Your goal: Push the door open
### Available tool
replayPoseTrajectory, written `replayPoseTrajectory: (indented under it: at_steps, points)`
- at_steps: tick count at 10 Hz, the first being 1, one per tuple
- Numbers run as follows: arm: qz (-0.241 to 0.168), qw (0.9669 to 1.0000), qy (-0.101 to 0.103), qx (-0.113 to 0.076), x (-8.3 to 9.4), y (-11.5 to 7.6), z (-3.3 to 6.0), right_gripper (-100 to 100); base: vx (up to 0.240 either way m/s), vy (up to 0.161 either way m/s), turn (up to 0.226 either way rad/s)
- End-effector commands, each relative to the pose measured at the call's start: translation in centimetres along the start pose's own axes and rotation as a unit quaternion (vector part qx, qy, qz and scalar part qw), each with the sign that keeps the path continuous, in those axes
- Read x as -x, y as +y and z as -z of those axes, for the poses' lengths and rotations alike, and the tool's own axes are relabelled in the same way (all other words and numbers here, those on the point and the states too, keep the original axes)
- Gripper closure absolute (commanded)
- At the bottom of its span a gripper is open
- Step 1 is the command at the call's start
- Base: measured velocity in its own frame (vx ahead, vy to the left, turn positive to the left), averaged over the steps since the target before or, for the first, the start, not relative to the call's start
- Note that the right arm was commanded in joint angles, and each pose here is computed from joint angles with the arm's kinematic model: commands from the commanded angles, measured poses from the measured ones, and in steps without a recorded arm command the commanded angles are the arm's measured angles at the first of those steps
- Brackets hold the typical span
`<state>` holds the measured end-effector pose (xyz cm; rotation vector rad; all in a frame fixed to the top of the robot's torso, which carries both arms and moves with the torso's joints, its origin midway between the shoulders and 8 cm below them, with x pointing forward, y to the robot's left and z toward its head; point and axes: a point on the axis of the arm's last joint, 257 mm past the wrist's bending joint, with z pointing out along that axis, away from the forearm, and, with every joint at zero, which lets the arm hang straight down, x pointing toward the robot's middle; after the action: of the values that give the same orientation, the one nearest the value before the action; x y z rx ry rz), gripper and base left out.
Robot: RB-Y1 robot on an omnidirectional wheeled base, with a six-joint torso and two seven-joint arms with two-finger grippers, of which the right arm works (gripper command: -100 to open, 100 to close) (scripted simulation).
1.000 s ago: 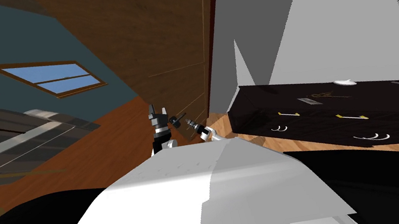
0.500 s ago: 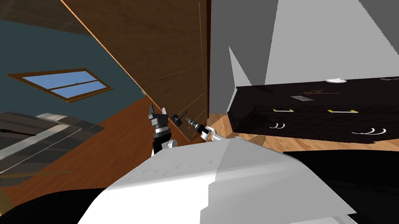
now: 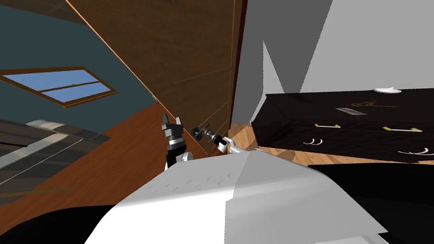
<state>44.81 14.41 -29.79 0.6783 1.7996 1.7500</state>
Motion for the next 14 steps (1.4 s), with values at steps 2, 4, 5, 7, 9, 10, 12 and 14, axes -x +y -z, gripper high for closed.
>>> replayPoseTrajectory:
  at_steps: [2, 4, 5, 7, 9, 10, 12, 14]
  points:
    - [0.000, 1.0000, 0.000, 0.000, 0.0, -0.1, 0.05, 100, -0.014, -0.020, 0.003]
    - [0.000, 1.0000, 0.000, 0.000, 0.0, -0.1, 0.05, 100, -0.015, -0.020, 0.000]
    - [0.000, 1.0000, 0.000, 0.000, 0.0, -0.1, 0.05, 100, -0.004, -0.006, 0.000]
    - [0.003, 1.0000, -0.008, -0.005, 1.3, -0.6, 0.71, -100, -0.051, -0.032, -0.045]
    - [-0.002, 0.9999, -0.010, -0.002, 1.4, -0.4, 0.66, -100, -0.190, -0.075, -0.070]
    - [-0.010, 0.9999, -0.011, 0.004, 0.9, 0.1, 0.34, -100, -0.177, -0.088, -0.078]
    - [0.002, 0.9999, -0.016, -0.005, 2.2, -0.6, 0.84, -100, -0.013, 0.023, 0.019]
    - [0.004, 0.9998, -0.018, -0.006, 2.5, -0.6, 0.84, -100, 0.136, 0.167, 0.014]
